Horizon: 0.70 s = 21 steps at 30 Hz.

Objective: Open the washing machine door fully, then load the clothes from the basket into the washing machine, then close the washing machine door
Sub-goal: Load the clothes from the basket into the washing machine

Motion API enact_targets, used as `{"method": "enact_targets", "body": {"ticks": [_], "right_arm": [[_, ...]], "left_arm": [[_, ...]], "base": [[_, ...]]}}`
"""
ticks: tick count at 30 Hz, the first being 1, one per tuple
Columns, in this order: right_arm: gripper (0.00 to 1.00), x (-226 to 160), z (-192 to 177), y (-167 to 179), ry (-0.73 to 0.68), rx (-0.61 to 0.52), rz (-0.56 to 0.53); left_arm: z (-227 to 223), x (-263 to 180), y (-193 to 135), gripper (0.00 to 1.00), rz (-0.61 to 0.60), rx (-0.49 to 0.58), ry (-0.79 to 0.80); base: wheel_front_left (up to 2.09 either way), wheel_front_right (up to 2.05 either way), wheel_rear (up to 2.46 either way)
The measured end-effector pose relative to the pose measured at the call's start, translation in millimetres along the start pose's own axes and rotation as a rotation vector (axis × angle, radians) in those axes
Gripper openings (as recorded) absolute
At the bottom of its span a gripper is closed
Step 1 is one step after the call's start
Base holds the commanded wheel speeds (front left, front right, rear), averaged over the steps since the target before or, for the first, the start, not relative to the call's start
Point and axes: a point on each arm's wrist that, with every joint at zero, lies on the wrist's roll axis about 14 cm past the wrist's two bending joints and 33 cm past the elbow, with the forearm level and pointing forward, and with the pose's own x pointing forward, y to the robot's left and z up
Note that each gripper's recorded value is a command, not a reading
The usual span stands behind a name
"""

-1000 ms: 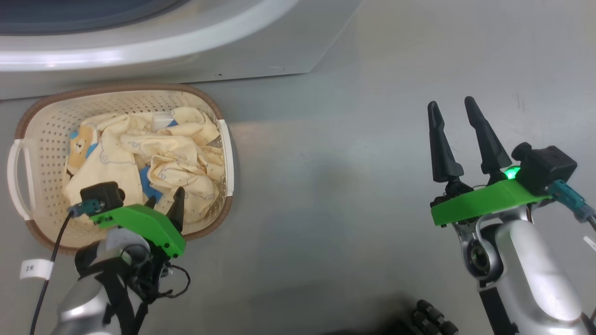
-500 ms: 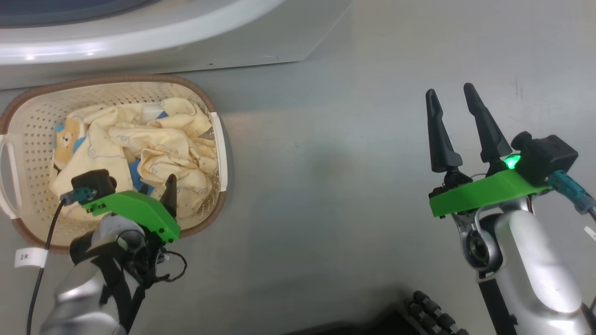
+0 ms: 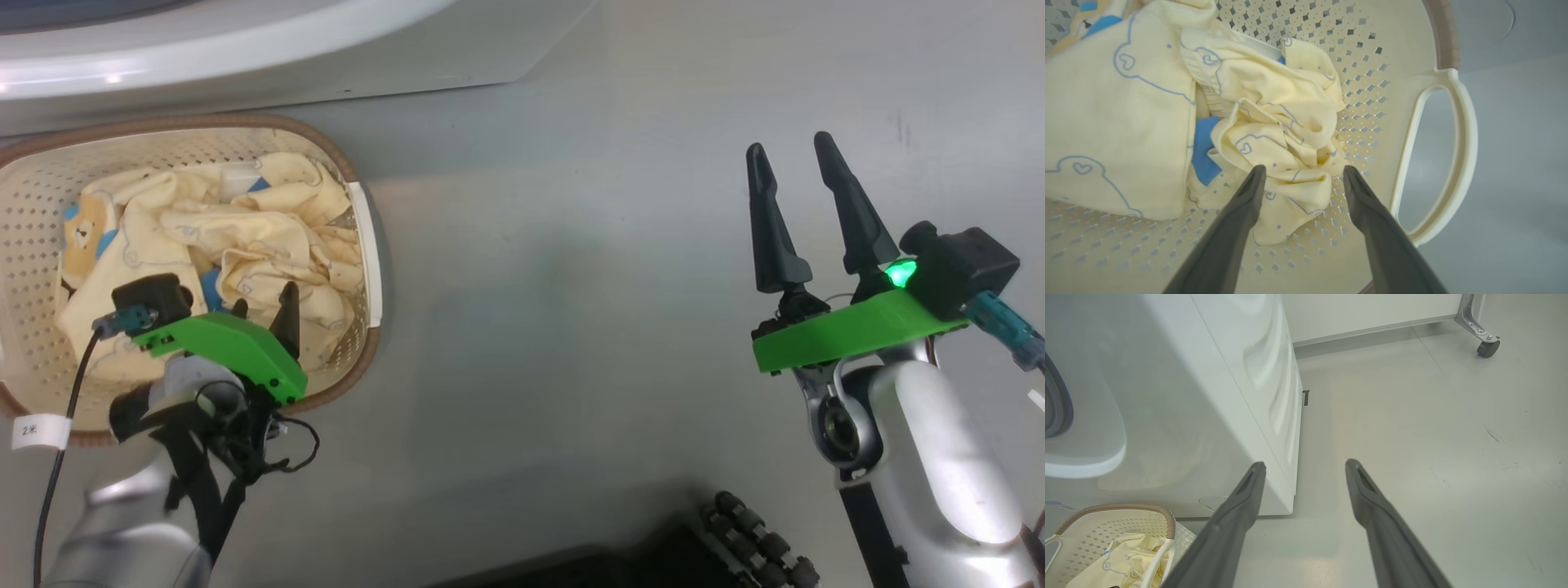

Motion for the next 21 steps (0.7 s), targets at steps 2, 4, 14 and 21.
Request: {"method": "enact_targets", "body": {"ticks": [2,4,14,21], "right_arm": [[1.0,0.3,-2.5,-1.5,0.006,-0.001,-0.004],[1.0,0.8,-5.7,-2.8,0.013,-0.004,-0.006],[1.0,5.6,-19.7,-8.5,0.041,-0.021,-0.013],[1.0,8.8,-26.3,-11.0,0.054,-0.023,-0.016]], "left_arm": [[1.5,3.2,1.3,1.0,-0.001,0.003,-0.003],[2.2,6.4,3.6,1.0,0.001,0.001,-0.001],[0.2,21.7,12.7,1.0,0.004,0.007,0.013],[-0.1,29.9,14.4,1.0,-0.002,0.017,0.017]], "base": [[0.0,0.0,0.0],[0.0,0.0,0.0],[0.0,0.0,0.0],[0.0,0.0,0.0]]}}
